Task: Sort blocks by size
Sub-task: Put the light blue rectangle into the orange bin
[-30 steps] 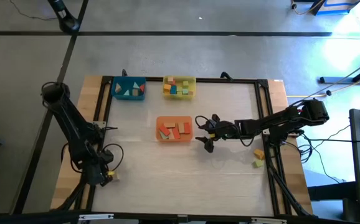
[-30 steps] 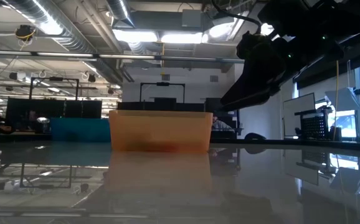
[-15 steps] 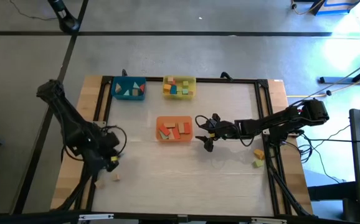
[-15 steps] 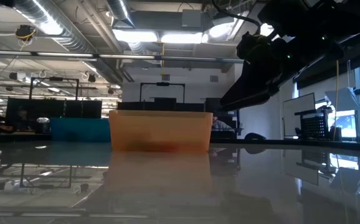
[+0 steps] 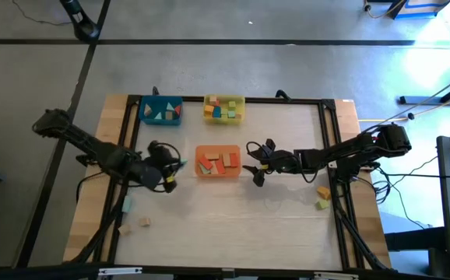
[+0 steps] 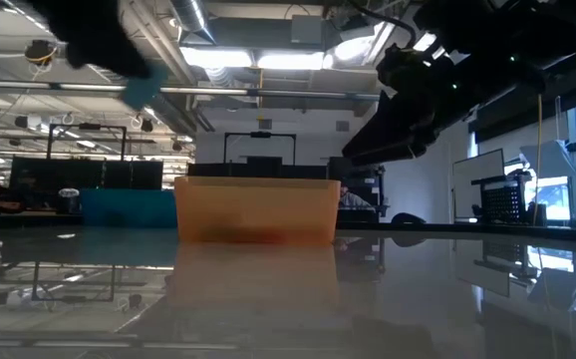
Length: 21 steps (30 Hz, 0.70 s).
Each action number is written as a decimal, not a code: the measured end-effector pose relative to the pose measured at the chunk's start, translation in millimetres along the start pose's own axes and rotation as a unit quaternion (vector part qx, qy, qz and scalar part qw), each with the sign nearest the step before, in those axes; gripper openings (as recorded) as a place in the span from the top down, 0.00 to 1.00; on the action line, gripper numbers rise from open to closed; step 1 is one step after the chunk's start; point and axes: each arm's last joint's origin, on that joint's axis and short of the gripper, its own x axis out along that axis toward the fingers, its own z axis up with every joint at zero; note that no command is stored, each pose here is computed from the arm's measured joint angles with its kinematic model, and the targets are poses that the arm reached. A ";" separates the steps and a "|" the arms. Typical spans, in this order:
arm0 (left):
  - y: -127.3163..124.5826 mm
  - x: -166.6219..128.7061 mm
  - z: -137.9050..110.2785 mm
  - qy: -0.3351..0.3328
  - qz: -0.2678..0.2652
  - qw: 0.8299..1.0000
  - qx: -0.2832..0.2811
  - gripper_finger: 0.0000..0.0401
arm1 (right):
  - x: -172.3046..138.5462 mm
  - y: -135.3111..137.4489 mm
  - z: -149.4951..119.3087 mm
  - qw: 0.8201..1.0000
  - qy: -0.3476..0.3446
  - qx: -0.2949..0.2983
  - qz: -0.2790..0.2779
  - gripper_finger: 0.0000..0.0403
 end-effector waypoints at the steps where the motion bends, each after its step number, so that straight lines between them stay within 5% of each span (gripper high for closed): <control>1: -0.7 4.9 2.7 -0.012 -0.001 1.000 0.011 0.87 | 0.0 -0.1 0.1 1.000 -0.001 0.000 -0.002 0.32; 9: -3.6 53.8 15.9 -0.079 0.014 0.996 0.036 0.86 | 0.0 -0.1 0.0 1.000 -0.001 0.012 -0.002 0.32; 21: -3.3 138.9 1.0 -0.020 0.025 0.996 0.085 0.86 | 0.7 -0.1 -0.7 1.000 0.001 0.013 -0.003 0.32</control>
